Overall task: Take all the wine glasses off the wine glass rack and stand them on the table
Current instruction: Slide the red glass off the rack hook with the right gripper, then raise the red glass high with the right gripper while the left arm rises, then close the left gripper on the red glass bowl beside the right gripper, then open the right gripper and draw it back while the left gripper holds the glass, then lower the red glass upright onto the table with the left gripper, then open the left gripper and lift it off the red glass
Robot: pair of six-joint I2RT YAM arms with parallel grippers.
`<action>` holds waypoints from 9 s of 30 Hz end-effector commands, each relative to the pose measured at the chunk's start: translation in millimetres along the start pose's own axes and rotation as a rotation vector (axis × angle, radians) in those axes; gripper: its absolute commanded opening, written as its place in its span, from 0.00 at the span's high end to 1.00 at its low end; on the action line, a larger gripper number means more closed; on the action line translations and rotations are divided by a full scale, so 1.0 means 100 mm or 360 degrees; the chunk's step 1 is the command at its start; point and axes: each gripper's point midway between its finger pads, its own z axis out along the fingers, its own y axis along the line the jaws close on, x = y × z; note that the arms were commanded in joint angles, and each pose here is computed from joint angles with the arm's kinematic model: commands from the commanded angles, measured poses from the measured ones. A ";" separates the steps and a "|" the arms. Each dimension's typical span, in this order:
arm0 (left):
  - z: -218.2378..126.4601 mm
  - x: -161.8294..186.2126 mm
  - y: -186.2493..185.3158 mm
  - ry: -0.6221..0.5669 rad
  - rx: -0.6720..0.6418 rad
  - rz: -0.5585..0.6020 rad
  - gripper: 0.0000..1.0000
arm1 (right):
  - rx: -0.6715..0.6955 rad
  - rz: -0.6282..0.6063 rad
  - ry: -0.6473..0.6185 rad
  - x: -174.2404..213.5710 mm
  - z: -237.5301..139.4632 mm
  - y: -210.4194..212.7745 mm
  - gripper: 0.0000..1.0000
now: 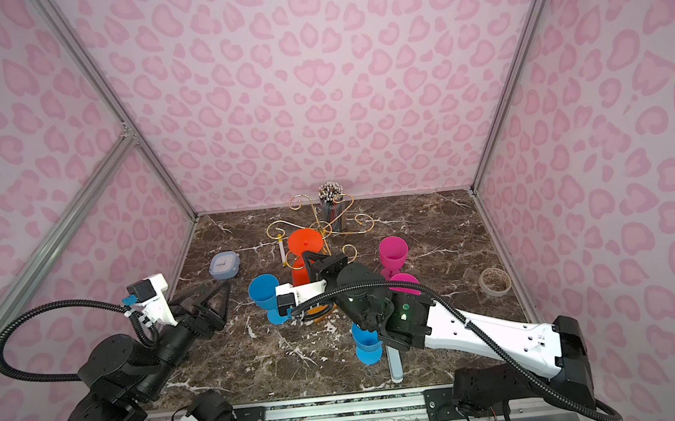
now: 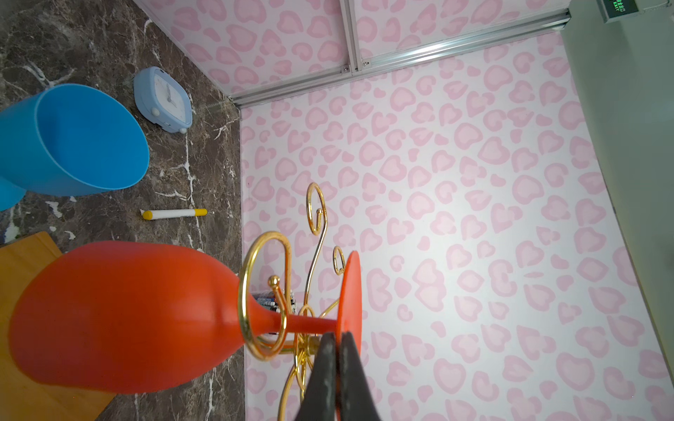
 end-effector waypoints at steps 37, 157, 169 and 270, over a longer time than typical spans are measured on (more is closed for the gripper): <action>-0.11 -0.13 0.00 -0.0060 -0.0005 0.0076 0.11 | -0.0112 0.0059 -0.0044 -0.15 -0.86 -0.01 1.00; 0.97 -0.26 -1.64 0.0343 0.0860 0.0040 0.96 | 0.0268 0.2293 -0.0381 1.26 -1.13 -1.84 0.34; 0.24 -0.33 -1.31 0.0234 0.0765 0.0671 0.96 | 0.0560 0.2382 -0.0199 1.70 -1.14 -1.80 0.35; 0.06 2.22 0.57 0.2138 -0.0665 0.0610 0.94 | 0.0625 0.2427 0.0065 2.06 -1.34 -1.34 0.34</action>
